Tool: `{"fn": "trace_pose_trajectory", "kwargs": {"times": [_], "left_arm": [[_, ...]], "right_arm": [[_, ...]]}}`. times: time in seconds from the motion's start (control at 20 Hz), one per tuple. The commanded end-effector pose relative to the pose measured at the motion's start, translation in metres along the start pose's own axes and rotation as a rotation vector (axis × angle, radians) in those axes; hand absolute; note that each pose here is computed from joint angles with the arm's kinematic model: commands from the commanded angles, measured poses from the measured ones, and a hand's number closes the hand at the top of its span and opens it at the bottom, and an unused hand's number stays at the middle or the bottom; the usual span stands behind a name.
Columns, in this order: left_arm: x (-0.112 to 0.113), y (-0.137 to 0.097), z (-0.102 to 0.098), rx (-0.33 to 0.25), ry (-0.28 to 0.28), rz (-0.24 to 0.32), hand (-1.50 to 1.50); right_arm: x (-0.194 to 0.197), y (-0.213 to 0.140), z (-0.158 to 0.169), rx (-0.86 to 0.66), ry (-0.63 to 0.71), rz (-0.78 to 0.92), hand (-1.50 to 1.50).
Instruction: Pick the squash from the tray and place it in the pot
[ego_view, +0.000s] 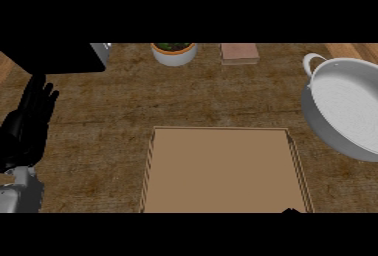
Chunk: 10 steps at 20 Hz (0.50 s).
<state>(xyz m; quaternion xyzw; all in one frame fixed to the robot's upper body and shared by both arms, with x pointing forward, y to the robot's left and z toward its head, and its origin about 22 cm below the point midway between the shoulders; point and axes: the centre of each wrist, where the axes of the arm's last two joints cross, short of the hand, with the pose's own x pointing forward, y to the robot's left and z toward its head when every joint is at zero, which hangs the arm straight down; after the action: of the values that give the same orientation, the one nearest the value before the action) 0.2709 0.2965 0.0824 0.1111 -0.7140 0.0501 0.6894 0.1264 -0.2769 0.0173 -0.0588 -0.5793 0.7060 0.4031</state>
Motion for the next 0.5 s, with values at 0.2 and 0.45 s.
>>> {"fn": "trace_pose_trajectory", "kwargs": {"times": [0.2, 0.45], "left_arm": [[0.005, 0.006, -0.001, -0.003, 0.001, -0.002, 0.00], [0.002, 0.007, 0.004, -0.011, 0.002, 0.000, 0.00]], "right_arm": [[0.033, -0.025, 0.060, -0.430, 0.074, -0.138, 1.50], [0.033, -0.057, 0.090, -0.739, 0.129, -0.164, 1.50]]}}
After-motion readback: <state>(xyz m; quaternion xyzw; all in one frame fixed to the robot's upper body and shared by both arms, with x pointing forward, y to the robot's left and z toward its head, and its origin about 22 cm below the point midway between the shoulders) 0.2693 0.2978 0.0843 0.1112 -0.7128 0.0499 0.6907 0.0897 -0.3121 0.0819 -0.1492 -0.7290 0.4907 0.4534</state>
